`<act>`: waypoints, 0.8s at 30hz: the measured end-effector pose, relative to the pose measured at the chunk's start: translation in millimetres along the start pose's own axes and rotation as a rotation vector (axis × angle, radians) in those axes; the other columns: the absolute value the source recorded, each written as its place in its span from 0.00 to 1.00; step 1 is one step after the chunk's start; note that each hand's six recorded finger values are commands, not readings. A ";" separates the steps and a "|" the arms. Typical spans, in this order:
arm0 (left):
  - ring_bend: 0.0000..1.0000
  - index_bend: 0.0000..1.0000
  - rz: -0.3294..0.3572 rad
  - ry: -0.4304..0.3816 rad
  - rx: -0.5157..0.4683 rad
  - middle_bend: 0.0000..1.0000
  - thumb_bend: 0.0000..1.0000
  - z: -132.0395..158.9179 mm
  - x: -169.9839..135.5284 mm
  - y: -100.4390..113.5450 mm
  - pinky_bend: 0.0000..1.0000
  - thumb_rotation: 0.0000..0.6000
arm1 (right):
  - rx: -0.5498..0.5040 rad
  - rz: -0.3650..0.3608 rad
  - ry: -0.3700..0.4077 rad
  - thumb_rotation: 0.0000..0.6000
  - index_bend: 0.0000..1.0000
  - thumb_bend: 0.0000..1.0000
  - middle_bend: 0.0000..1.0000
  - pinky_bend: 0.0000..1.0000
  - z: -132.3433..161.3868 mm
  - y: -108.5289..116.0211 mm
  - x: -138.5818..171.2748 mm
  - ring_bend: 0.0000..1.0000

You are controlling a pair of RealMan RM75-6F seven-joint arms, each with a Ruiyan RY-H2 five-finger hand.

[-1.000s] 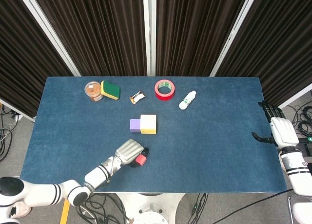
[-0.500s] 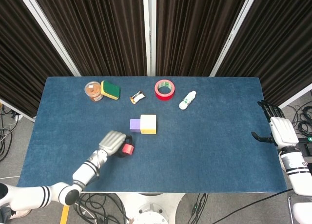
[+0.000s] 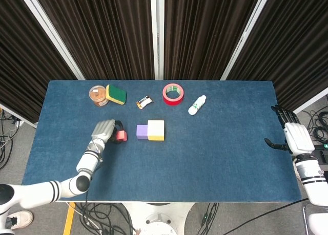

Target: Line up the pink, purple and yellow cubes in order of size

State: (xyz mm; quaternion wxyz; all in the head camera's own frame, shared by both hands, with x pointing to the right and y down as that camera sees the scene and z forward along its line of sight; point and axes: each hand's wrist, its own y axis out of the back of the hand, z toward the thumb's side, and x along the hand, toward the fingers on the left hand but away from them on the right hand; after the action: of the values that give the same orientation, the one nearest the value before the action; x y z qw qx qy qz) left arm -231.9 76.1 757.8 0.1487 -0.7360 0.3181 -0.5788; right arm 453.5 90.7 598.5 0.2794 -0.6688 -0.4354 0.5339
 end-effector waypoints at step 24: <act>0.92 0.55 0.013 0.030 0.101 0.92 0.29 33.0 27.1 -8.0 1.00 1.00 | 0.002 -0.007 -0.022 1.00 0.00 0.14 0.02 0.00 -8.2 3.9 3.4 0.00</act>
State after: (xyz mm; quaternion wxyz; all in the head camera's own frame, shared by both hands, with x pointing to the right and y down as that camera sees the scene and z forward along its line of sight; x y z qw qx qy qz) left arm -194.9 59.9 773.7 0.1847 -0.7168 0.2954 -0.6041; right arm 462.6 92.6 595.8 0.2770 -0.6611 -0.4402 0.5407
